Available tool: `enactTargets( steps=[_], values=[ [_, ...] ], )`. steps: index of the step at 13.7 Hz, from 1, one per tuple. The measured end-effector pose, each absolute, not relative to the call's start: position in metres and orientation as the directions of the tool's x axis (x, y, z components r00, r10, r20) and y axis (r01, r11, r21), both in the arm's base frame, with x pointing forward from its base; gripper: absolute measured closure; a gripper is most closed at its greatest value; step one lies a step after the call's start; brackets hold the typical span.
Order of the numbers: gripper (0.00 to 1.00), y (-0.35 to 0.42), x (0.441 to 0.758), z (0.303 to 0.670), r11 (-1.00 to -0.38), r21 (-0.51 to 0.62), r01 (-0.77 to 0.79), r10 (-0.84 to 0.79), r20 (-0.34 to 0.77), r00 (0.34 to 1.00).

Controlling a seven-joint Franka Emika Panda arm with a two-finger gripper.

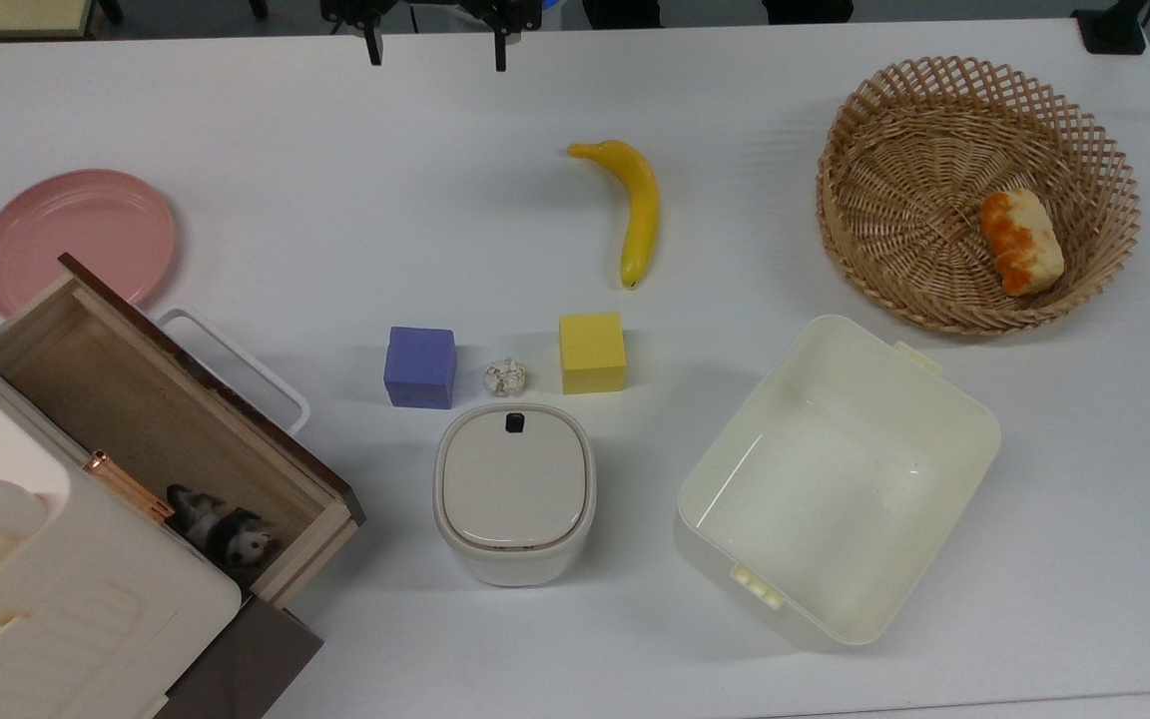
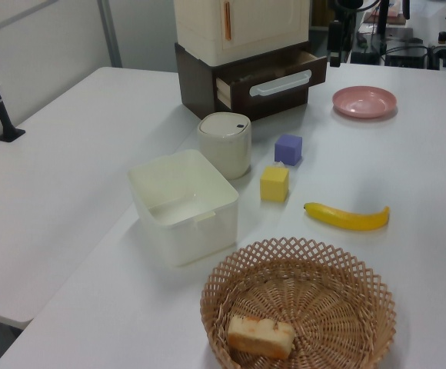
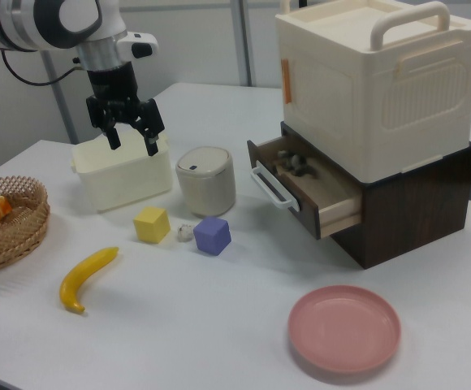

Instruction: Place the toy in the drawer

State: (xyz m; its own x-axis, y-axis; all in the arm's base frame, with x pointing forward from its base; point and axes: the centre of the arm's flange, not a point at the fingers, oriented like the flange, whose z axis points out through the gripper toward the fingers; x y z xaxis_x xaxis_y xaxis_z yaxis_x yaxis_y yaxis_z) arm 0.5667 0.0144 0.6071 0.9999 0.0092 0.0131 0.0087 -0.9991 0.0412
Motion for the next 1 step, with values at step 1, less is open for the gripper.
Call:
enactTargets(
  steps=[1],
  values=[
    [0.0,0.0139,0.5668,0.6073,-0.999,0.041,0.008,0.008,0.014,1.0]
  ],
)
